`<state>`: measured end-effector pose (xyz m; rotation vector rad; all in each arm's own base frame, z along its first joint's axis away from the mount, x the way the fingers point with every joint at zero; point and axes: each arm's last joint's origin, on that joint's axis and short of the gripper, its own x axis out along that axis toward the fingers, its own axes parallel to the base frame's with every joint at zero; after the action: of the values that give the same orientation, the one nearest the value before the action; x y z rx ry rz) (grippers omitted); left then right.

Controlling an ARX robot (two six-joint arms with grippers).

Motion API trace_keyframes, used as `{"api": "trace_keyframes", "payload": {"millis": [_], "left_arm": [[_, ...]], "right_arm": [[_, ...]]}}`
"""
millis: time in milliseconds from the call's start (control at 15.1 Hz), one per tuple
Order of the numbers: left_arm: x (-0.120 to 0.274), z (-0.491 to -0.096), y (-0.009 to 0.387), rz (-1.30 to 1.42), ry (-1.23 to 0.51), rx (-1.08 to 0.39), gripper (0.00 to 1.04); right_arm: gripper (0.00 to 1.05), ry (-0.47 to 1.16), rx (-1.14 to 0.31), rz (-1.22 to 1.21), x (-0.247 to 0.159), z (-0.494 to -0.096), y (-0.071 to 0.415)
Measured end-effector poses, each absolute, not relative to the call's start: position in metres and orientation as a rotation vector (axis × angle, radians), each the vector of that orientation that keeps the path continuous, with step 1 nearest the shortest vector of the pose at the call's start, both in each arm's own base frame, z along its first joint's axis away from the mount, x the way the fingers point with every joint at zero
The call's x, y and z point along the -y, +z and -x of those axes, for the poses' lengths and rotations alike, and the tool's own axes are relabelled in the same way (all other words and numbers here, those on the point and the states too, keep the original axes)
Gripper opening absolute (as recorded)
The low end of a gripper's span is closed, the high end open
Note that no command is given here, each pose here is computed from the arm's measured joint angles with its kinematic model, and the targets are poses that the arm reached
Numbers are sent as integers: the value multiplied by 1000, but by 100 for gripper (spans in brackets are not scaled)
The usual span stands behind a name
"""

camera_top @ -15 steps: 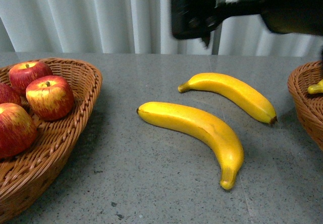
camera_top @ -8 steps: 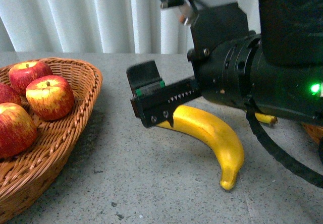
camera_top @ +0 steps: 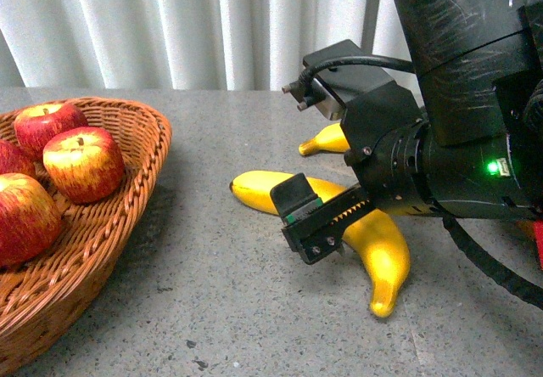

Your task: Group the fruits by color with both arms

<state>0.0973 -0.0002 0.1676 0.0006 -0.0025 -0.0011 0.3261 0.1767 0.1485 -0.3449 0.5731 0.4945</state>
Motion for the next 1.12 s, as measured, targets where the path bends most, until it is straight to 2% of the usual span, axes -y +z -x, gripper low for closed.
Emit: {"api": "trace_keyframes", "payload": {"millis": [198,330,594,660,858,991,1123], "left_arm": [[0,-97,168,-1,-2,3,98],[0,-97,168,0,-1,2,98],[0,-97,168,0,-1,2,98],[0,-97,168,-1,-1,2,98],[0,-97,168,0,-1,3,98],[0,-97,168,-1,-1,3,98],[0,-97,168,-1,-1,3,98]], "right_arm": [[98,525,-674,377,-172,-324,137],[62,559,-681,345,-173,-328,141],[49,565,-677,316,-172,-329,143],[40,564,-665,284,-170,-332,145],[38,536,-535,110,-142,-343,183],[38,508,-383,-24,-109,-346,226],[38,458,-293,-76,-69,-336,253]]}}
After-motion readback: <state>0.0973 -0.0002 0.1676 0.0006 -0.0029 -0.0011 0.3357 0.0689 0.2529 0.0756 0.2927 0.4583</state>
